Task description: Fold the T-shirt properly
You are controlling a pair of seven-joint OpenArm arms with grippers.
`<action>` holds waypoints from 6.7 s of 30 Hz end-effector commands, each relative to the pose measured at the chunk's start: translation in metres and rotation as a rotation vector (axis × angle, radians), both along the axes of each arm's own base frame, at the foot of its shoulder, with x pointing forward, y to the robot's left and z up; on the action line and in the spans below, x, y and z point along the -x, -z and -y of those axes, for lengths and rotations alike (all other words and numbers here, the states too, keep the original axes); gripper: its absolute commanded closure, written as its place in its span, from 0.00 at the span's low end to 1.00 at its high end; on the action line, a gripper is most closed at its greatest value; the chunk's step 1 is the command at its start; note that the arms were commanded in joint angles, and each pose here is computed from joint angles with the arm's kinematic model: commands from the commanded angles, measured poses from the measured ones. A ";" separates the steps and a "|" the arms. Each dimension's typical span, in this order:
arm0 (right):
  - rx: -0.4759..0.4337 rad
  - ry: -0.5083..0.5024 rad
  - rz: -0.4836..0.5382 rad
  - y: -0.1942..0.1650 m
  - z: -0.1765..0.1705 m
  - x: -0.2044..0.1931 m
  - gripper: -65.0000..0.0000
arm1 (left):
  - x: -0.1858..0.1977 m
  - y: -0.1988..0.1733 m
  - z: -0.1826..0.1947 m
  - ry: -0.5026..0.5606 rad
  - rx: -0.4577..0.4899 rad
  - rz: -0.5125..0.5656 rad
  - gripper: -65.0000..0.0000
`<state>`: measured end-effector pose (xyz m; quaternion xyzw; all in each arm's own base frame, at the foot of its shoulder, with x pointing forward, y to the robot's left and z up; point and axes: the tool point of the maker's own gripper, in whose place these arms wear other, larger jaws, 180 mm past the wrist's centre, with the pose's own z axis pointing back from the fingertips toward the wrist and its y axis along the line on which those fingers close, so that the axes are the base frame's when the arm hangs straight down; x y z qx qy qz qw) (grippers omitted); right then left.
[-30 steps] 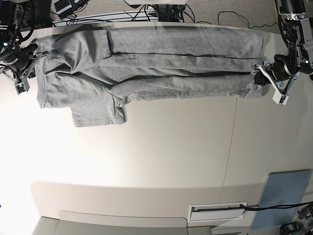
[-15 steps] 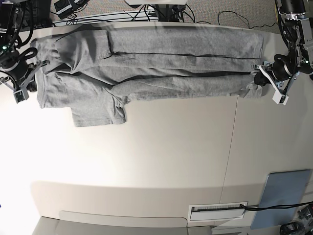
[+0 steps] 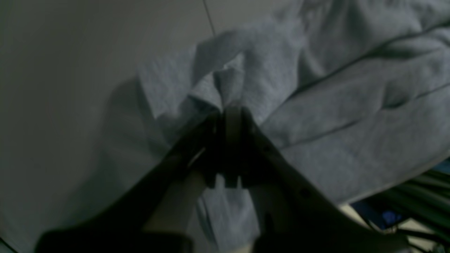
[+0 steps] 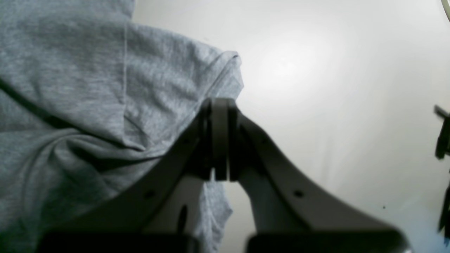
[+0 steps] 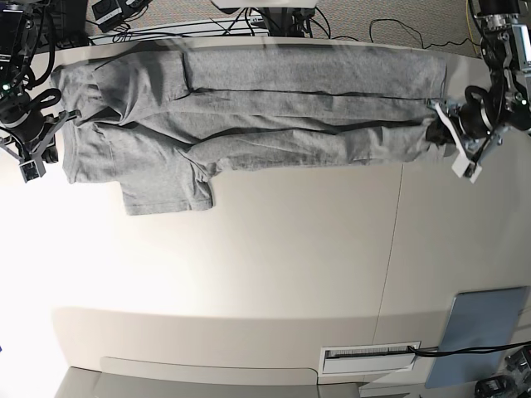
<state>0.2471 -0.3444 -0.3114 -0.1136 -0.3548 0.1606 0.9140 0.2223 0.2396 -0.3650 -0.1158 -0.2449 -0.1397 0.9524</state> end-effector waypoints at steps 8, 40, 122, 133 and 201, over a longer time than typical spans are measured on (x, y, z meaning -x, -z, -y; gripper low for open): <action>0.051 0.008 0.042 -0.015 0.010 -0.008 1.00 | 0.018 0.005 -0.018 0.021 -0.055 0.000 1.00; -0.227 0.018 -0.052 0.036 -0.059 -0.120 0.59 | 0.003 0.003 0.002 -0.047 0.031 0.103 0.23; -0.217 -0.588 -0.345 0.016 -0.227 0.124 1.00 | 0.000 0.002 -0.003 -0.050 0.004 0.120 0.23; -0.211 -0.652 -0.328 0.014 -0.232 0.125 0.65 | 0.000 0.002 -0.003 -0.050 0.005 0.120 0.23; -0.439 -0.223 -0.338 0.090 -0.195 0.046 1.00 | 0.000 0.002 -0.002 -0.050 0.009 0.121 0.23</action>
